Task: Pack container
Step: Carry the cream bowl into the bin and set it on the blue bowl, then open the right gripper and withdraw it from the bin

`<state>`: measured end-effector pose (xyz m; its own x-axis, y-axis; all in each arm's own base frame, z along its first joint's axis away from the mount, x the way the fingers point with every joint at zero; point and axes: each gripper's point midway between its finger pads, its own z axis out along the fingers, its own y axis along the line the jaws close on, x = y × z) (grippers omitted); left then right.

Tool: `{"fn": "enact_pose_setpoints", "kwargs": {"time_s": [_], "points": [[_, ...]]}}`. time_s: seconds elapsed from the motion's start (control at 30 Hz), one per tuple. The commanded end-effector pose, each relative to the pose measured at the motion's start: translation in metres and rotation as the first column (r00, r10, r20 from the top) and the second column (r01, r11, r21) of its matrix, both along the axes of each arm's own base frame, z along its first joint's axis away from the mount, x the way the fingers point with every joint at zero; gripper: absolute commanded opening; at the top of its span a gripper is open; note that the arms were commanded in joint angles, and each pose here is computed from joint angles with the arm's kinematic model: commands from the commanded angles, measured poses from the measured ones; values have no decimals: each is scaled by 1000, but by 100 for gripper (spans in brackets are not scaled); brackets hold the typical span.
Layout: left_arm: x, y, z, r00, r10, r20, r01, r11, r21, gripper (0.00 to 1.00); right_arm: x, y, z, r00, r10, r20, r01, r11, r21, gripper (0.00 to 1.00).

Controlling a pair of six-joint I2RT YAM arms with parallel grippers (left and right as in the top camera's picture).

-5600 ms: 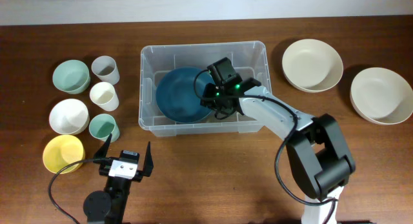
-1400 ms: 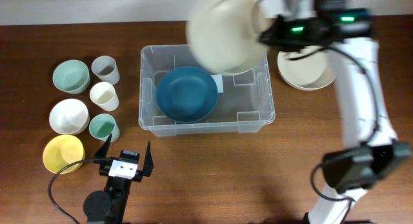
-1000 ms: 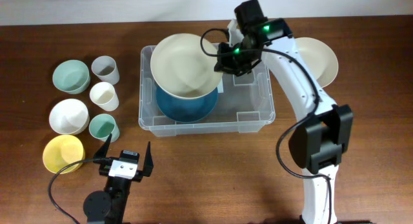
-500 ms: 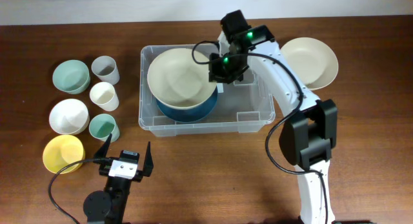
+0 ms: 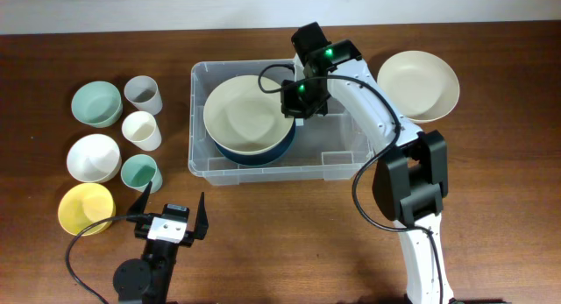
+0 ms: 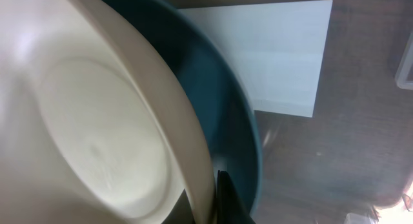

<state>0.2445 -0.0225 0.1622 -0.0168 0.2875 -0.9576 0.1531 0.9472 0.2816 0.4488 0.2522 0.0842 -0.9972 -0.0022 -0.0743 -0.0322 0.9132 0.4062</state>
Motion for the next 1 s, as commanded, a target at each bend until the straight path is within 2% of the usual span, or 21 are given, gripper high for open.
{"fn": "enact_pose_setpoints", "kwargs": {"time_s": [0.0, 0.07, 0.37, 0.5, 0.6, 0.67, 0.83, 0.97], "points": [[0, 0, -1, 1000, -2, 0, 2, 1000, 4, 100, -2, 2, -11, 1000, -2, -19, 2, 1000, -11, 4], [0, 0, -1, 1000, -2, 0, 2, 1000, 4, 100, -1, 2, -11, 1000, -2, -19, 2, 1000, -11, 4], [0, 0, -1, 1000, -3, 0, 3, 1000, 4, 100, -1, 1, -11, 1000, -4, -20, 4, 1000, -11, 28], [0, 0, -1, 1000, -3, 0, 3, 1000, 4, 100, -2, 2, -11, 1000, -3, -22, 3, 1000, -8, 28], [0, 0, -1, 1000, -2, 0, 2, 1000, 4, 100, -2, 2, -11, 1000, -3, -22, 3, 1000, -7, 15], [0, 0, -1, 1000, -2, 0, 2, 1000, 4, 100, -2, 2, -11, 1000, -4, -22, 3, 1000, -7, 10], [0, 0, -1, 1000, -3, 0, 3, 1000, 4, 100, -1, 2, -11, 1000, -4, -21, 4, 1000, -8, 11], [0, 0, -1, 1000, -3, 0, 3, 1000, 4, 100, 4, -3, -10, 1000, -14, 5, 14, 999, -31, 17]]}}
